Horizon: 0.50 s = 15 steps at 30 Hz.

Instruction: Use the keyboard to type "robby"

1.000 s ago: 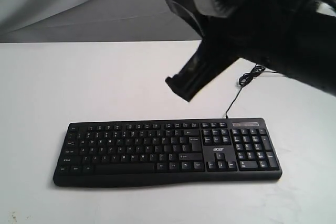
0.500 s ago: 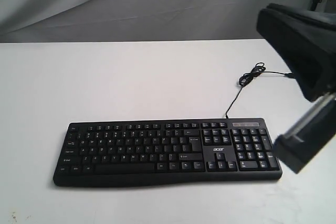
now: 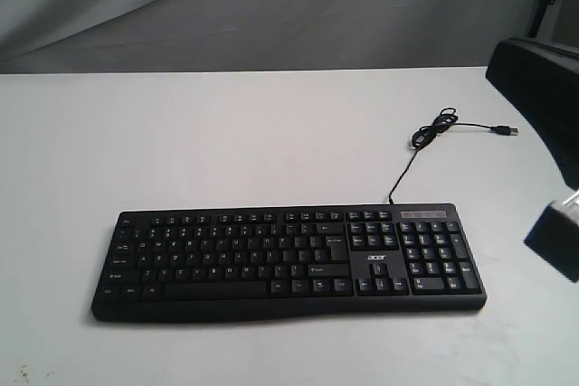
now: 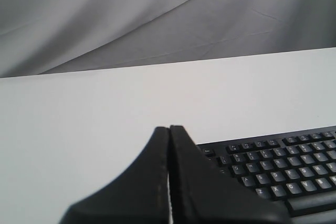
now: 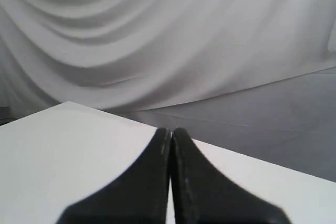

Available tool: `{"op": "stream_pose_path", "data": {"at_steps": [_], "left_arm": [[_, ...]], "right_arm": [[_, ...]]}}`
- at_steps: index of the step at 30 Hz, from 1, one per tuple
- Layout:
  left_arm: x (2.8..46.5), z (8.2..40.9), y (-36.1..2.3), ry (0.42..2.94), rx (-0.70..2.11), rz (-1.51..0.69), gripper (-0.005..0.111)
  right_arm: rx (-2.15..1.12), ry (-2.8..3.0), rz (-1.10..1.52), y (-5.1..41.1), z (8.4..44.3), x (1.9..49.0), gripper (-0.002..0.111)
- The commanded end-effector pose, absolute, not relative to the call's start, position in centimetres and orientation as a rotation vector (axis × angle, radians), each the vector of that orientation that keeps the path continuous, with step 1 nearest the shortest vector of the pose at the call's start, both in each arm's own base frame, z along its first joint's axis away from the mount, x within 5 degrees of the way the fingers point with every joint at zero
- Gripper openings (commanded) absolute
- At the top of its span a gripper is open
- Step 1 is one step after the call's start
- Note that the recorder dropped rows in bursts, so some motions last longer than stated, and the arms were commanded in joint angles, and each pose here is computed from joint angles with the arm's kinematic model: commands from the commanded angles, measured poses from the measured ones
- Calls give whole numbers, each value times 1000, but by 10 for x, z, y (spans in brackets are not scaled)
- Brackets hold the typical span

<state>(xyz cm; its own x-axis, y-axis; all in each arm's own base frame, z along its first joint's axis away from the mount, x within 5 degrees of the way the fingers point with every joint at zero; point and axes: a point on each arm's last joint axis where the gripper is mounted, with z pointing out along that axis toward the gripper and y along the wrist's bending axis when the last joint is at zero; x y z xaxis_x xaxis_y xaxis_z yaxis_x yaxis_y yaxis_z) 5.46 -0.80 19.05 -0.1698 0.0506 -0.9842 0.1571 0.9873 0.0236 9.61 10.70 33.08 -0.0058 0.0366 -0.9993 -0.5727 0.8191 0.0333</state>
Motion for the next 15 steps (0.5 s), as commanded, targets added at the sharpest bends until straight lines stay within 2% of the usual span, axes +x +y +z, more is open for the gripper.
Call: {"op": "stream_pose_path", "data": {"at_steps": [1,8,15], "left_arm": [[55,190,-8,1736,161,-97,0],[55,190,-8,1736,161,-97,0],[55,190,-8,1736,161,-97,0]], "right_arm": [[-449,1515,501,106,329,96,0],[-383,1482,478,97,335,97,0],[-147,1487,463,51,337,97,0]]}}
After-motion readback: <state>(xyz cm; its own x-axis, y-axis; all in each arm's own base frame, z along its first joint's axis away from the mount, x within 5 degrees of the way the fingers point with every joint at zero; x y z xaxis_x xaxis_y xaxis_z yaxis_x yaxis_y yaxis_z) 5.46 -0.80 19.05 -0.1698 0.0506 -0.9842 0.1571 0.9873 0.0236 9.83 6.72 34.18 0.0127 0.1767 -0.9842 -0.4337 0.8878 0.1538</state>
